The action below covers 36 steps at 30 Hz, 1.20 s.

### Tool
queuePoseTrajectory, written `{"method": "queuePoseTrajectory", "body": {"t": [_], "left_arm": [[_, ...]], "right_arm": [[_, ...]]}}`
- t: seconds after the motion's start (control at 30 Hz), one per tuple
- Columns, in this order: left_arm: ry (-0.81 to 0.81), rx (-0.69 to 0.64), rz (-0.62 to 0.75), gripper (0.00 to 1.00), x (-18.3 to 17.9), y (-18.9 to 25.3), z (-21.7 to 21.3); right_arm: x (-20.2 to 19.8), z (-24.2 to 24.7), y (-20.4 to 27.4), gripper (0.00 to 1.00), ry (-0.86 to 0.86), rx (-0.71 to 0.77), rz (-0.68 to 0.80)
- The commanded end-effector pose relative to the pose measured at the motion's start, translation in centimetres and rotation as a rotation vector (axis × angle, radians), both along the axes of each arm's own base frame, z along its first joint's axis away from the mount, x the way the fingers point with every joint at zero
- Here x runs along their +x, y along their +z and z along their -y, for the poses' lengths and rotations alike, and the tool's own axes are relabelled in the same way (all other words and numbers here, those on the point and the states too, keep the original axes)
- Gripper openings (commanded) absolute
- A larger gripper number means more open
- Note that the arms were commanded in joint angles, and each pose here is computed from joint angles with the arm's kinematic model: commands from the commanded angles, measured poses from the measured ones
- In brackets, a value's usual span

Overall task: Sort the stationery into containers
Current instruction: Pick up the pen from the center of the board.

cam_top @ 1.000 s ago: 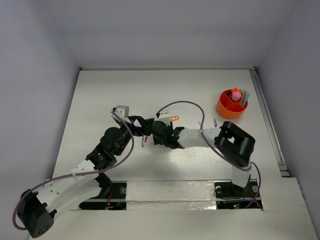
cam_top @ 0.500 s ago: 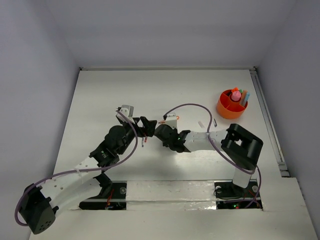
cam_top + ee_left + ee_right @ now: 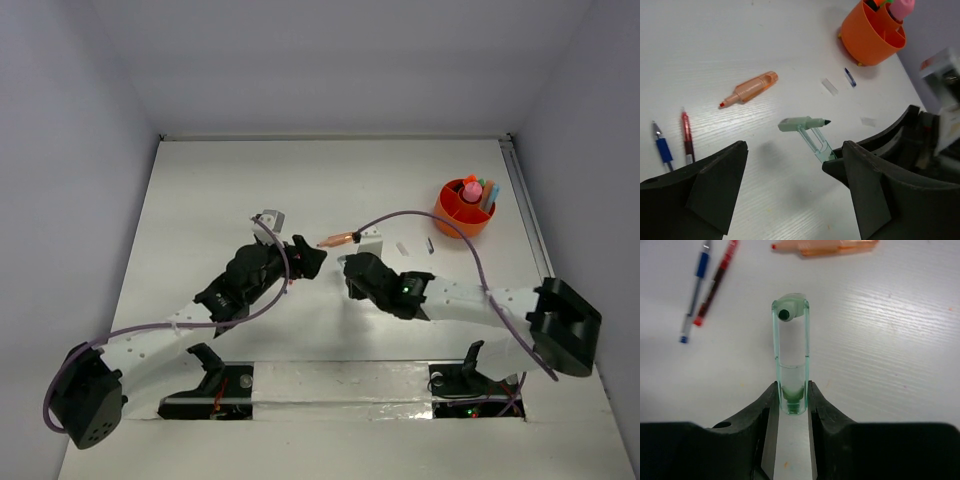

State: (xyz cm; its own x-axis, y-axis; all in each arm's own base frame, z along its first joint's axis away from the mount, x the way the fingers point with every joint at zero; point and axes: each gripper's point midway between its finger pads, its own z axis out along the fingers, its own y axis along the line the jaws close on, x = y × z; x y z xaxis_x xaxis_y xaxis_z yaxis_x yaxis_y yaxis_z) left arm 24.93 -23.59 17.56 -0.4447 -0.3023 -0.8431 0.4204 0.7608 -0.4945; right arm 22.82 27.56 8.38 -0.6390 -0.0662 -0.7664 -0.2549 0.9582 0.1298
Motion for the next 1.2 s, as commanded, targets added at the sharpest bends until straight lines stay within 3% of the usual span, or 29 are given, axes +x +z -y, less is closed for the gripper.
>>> {"method": "queuePoseTrajectory", "body": {"t": [0.0, 0.17, 0.37, 0.57, 0.83, 1.17], "left_arm": [[-0.137, -0.142, 0.020, 0.73, -0.7, 3.5, 3.4], [-0.228, -0.197, -0.007, 0.70, -1.0, 3.2, 5.7], [-0.184, -0.209, 0.063, 0.59, -1.0, 4.3, 4.3], [-0.193, -0.180, 0.152, 0.59, -2.1, 4.5, 2.8], [-0.247, -0.187, 0.282, 0.60, -4.4, 5.5, 1.4], [-0.291, -0.201, 0.384, 0.61, -6.3, 7.7, 0.8]], "right_arm": [[-1.0, -1.6, 3.3, 0.02, 0.127, 0.110, 0.067], [-1.8, -2.0, 4.7, 0.02, 0.187, 0.147, 0.091], [-2.9, -0.9, 7.6, 0.01, 0.214, 0.137, 0.069], [-4.1, -0.3, 10.4, 0.00, 0.280, 0.083, 0.023], [-5.7, -0.8, 18.3, 0.00, 0.402, 0.184, 0.001], [-7.0, -2.1, 21.0, 0.00, 0.495, 0.231, -0.065]]}}
